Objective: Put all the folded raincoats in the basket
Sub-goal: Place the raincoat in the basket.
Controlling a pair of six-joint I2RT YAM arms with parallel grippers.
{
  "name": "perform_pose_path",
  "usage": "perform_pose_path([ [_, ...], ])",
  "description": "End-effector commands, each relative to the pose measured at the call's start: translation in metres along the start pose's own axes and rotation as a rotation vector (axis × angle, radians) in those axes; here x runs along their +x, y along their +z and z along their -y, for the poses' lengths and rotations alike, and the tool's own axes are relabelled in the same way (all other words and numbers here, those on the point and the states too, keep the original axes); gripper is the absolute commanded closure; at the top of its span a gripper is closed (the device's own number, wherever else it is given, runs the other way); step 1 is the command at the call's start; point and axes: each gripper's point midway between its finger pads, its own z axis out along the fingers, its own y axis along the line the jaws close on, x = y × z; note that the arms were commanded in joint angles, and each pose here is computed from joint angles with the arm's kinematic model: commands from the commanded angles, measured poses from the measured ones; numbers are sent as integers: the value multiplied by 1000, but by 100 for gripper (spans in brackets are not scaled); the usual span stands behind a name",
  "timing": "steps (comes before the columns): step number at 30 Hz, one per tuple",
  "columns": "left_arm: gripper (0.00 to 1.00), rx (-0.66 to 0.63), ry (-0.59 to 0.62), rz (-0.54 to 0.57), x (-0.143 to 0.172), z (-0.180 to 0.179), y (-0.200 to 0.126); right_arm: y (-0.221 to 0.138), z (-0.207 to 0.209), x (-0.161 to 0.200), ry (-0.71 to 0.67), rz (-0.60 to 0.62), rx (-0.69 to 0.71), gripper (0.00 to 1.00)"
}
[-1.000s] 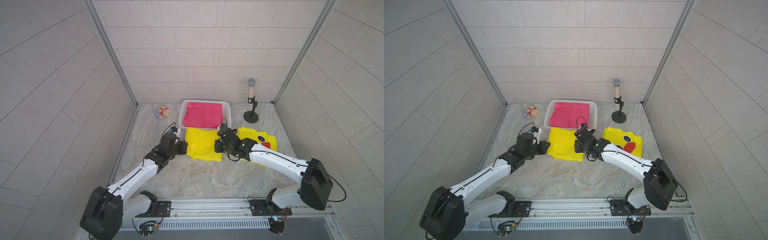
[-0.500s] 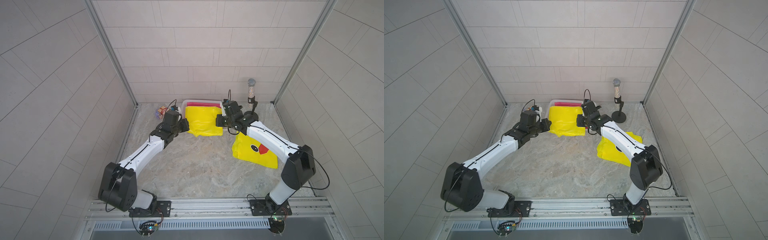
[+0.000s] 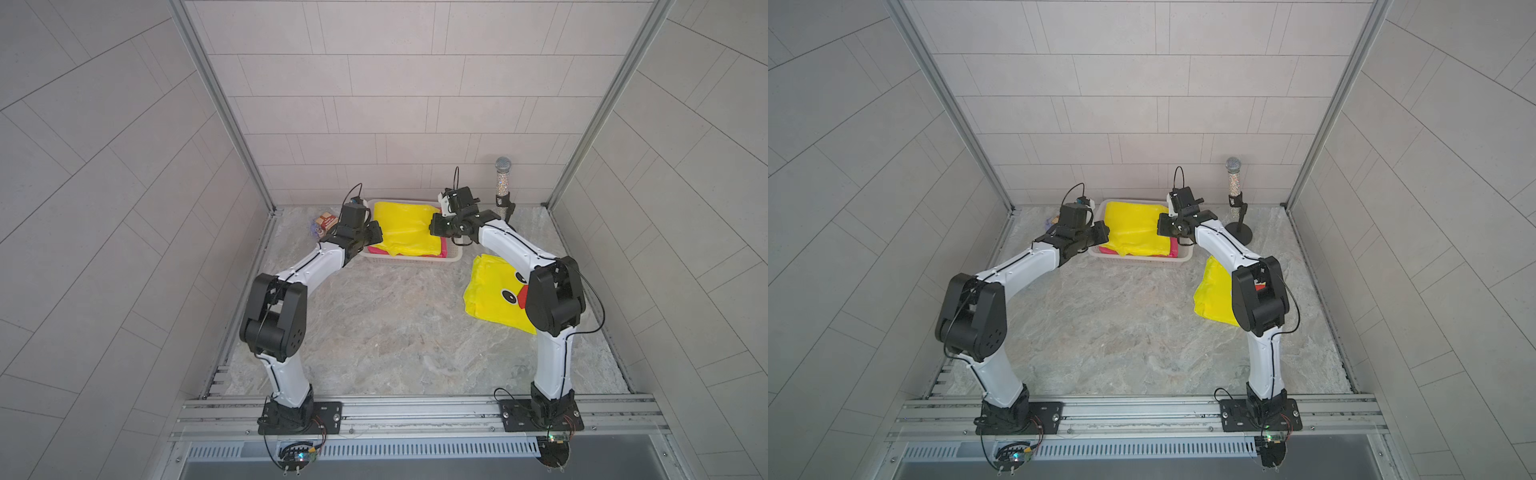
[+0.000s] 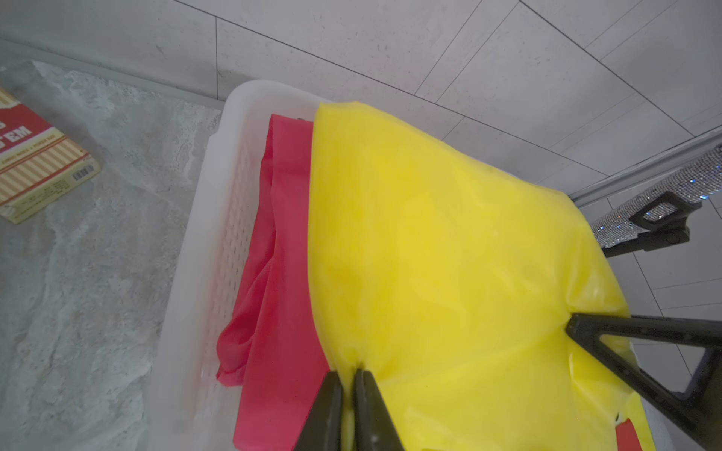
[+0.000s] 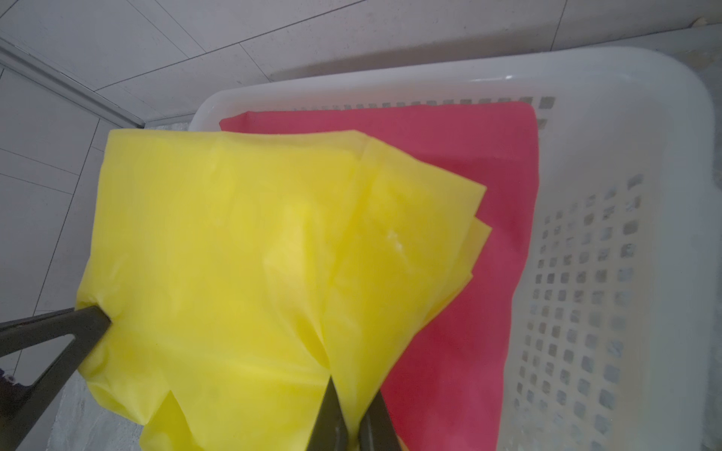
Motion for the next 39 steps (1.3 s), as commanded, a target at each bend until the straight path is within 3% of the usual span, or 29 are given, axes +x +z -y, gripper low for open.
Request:
perform_pose_path([
  [1,84,0,19,17,-12,-3,12,3,-1,-15,-7,32,-15,100],
  [7,79,-2,10,-19,-3,-10,30,13,13,-17,-11,9,-8,100],
  [8,74,-10,10,-19,-2,-12,31,13,14,-16,-14,5,3,100],
  [10,54,-19,15,-25,1,-15,33,13,17,-15,-20,0,18,99],
  [13,29,-15,13,-38,1,-14,32,10,17,-14,-29,-10,20,91],
  [18,15,8,13,-52,-3,-6,24,-3,18,-13,-25,-13,37,56],
  [22,7,13,29,-37,-15,2,6,-28,17,-18,-29,24,61,45],
  [25,1,19,42,-15,-25,8,-11,-53,16,-23,-47,64,87,44],
  [29,0,24,51,12,-31,13,-34,-88,25,-20,-65,101,138,44],
  [34,0,30,37,47,-23,11,-61,-130,61,7,-15,113,215,45],
  [39,0,41,-19,47,1,3,-73,-158,111,59,38,84,313,45],
])
